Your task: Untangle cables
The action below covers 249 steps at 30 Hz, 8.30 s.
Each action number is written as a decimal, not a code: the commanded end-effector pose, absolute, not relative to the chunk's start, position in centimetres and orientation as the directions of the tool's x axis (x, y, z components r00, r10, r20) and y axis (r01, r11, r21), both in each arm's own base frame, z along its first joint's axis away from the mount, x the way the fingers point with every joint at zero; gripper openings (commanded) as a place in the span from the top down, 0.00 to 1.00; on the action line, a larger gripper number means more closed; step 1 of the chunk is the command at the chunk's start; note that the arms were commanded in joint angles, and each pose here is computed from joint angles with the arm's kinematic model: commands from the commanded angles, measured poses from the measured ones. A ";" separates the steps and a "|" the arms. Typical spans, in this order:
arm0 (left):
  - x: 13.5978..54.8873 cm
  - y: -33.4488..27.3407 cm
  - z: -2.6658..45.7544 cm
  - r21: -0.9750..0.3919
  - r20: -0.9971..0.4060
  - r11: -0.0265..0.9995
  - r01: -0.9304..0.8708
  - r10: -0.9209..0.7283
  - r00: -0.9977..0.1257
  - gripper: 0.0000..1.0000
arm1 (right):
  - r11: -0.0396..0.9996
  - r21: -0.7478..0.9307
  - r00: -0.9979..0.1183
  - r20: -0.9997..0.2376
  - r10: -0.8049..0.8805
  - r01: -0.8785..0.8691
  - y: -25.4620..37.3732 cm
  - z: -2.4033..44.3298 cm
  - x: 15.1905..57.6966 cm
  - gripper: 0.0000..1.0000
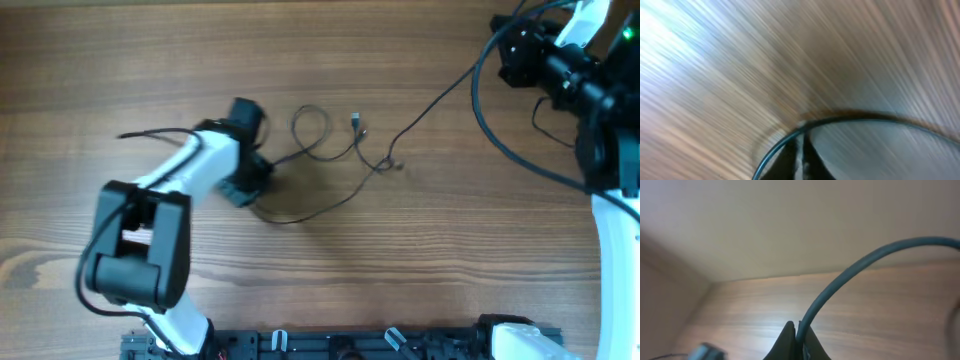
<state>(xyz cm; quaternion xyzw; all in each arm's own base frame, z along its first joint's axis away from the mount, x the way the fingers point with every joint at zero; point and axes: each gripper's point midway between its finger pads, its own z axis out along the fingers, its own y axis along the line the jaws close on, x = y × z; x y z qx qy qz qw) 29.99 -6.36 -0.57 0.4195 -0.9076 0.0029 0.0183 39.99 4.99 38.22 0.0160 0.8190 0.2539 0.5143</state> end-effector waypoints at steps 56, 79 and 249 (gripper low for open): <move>33.2 -13.1 -2.3 -0.110 -0.158 0.848 -0.519 -0.530 -0.833 0.95 | 0.784 -0.315 -0.419 -0.905 -0.077 0.536 -23.0 22.3 55.7 0.96; 34.3 -15.0 -1.9 -0.210 -0.140 0.842 -0.498 -0.530 -0.837 0.96 | 0.967 0.109 -0.697 -0.676 0.241 0.229 -8.0 12.1 53.8 0.00; 32.3 1.2 12.3 -0.256 -0.217 0.639 -0.726 -0.770 -0.601 0.00 | 0.859 -0.102 -0.722 -0.498 -0.480 -0.501 11.3 -1.0 50.1 0.68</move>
